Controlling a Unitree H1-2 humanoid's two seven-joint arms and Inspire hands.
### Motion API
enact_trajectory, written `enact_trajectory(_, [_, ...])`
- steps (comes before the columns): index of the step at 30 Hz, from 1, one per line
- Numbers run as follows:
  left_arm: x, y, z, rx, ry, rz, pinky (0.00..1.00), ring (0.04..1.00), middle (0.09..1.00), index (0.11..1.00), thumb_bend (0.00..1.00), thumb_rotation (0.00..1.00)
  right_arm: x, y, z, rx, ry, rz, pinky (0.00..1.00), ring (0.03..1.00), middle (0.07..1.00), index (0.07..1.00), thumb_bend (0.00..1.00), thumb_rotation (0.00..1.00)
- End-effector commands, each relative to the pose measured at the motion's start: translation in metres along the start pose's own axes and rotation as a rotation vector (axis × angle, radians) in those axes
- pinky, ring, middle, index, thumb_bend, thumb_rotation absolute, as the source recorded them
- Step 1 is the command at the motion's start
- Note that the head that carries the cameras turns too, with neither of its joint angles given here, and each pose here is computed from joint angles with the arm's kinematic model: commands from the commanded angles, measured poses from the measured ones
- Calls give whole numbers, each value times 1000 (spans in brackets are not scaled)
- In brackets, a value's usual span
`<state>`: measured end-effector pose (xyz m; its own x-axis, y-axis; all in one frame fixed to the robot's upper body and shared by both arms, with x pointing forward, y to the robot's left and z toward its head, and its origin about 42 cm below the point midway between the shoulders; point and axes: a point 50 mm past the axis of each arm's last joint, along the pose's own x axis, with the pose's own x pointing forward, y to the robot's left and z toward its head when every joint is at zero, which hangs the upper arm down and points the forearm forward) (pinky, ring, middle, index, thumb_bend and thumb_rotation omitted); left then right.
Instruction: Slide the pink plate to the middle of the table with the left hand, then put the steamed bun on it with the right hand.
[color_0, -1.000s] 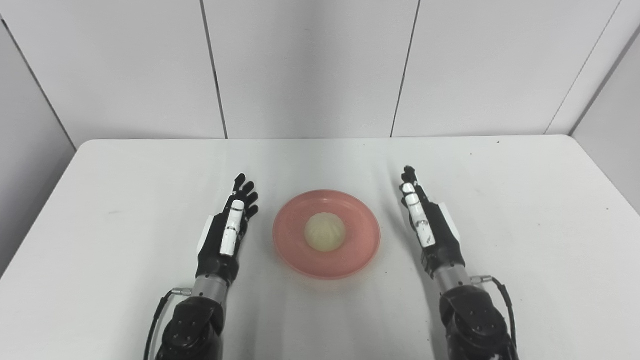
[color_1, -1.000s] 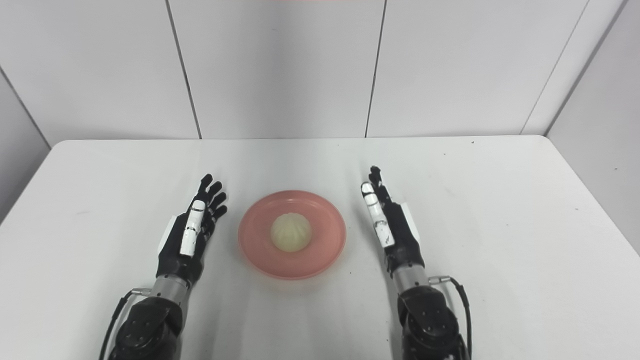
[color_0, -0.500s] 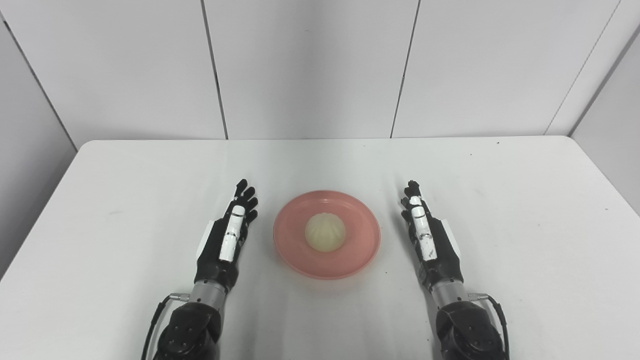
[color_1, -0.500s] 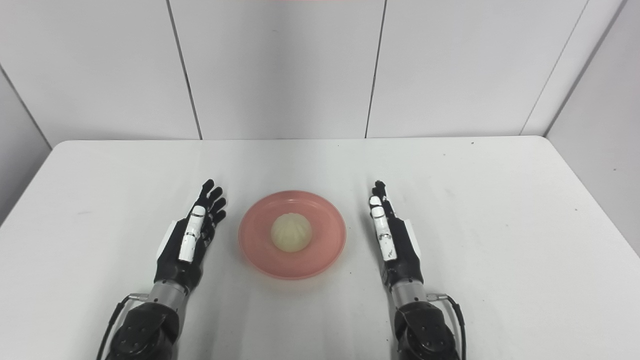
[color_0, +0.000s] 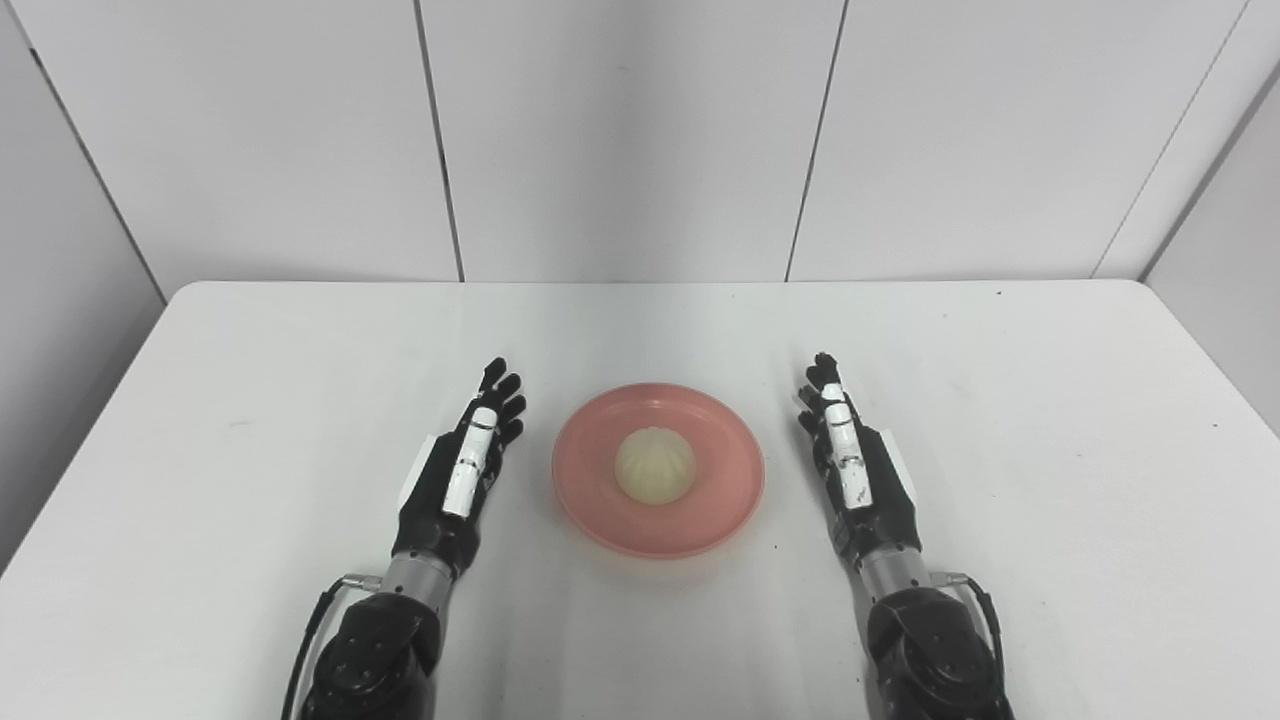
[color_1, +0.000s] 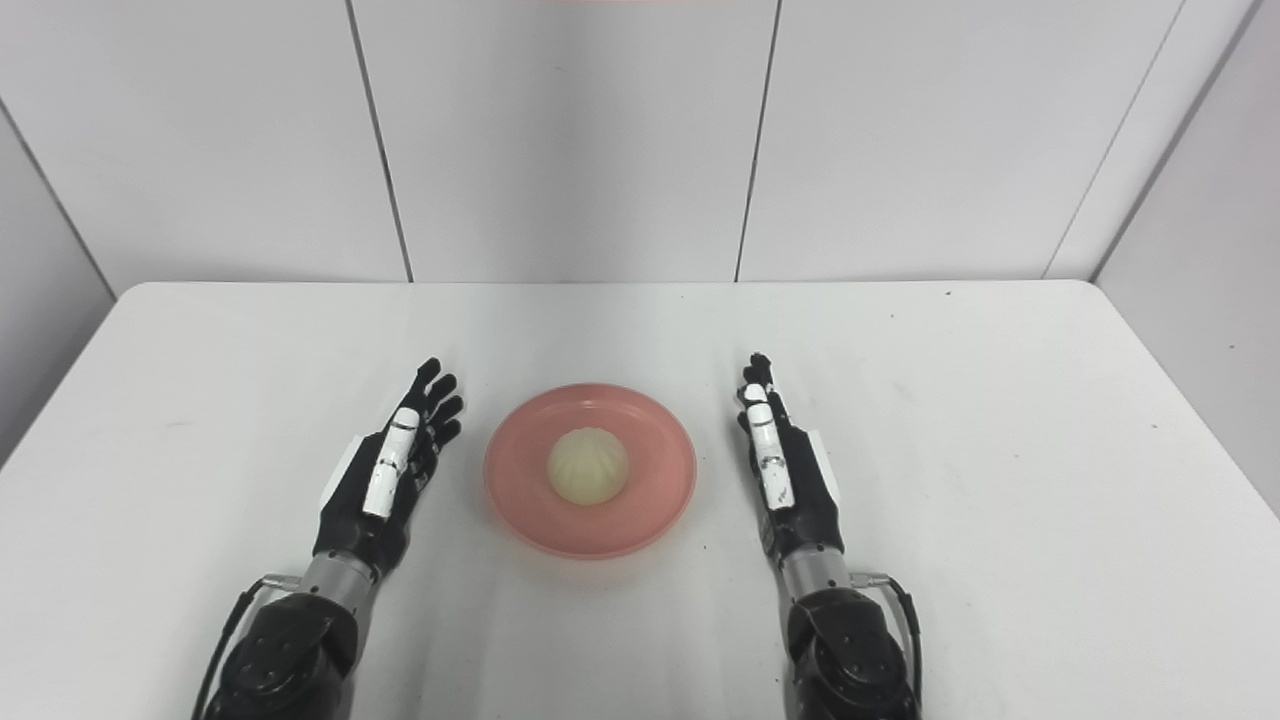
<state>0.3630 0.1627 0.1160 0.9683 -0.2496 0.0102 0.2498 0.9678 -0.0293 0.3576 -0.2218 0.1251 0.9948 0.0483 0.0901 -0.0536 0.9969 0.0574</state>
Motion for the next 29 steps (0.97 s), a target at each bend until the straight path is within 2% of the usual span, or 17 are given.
enact_trajectory(1, [-8,5,-29,23,141,7,988,974,984,975,431,1000,-13,-4,-22,5,31,-5,1000,1000,1000,1000,234,1000])
enact_trajectory(15, [-2,9,-33,22,135,7,988,970,980,971,437,1000,-8,-4,-28,-11,34,2,1000,995,1000,1000,229,1000])
enact_trajectory(29, [-1,18,-37,7,143,-8,997,974,983,981,435,1000,-4,6,-34,-17,41,1,1000,996,1000,1000,221,1000])
